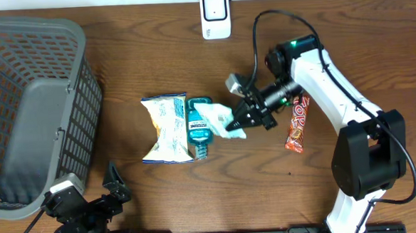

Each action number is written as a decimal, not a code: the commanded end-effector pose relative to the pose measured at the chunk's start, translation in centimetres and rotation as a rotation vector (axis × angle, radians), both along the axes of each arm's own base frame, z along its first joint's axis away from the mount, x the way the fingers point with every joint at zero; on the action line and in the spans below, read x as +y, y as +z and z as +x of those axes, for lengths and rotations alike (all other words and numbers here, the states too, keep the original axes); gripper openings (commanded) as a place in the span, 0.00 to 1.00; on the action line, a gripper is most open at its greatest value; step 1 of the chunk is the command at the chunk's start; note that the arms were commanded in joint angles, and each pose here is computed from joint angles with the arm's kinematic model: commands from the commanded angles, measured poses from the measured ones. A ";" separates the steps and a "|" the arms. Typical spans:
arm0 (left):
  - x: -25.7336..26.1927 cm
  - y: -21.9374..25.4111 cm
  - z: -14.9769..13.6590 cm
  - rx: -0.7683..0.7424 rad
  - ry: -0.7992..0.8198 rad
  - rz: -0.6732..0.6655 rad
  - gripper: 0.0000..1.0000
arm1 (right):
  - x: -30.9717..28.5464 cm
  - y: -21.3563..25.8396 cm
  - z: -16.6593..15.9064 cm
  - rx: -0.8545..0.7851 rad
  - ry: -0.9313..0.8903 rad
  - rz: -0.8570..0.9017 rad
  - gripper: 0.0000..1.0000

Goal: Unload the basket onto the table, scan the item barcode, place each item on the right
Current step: 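Lift the wipes pack and carry it up toward the white scanner, then hold the wipes pack in front of the scanner window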

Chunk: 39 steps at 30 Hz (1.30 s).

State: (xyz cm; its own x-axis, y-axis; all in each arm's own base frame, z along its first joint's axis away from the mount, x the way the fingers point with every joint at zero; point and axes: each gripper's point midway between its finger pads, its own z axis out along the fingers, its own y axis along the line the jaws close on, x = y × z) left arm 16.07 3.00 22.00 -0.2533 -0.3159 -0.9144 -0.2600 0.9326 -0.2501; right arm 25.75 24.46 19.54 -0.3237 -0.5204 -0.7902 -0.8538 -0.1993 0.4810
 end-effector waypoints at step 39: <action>0.3 0.1 -0.1 -0.006 0.016 0.006 0.98 | -5.3 -6.6 29.7 -0.712 -1.169 -0.859 0.01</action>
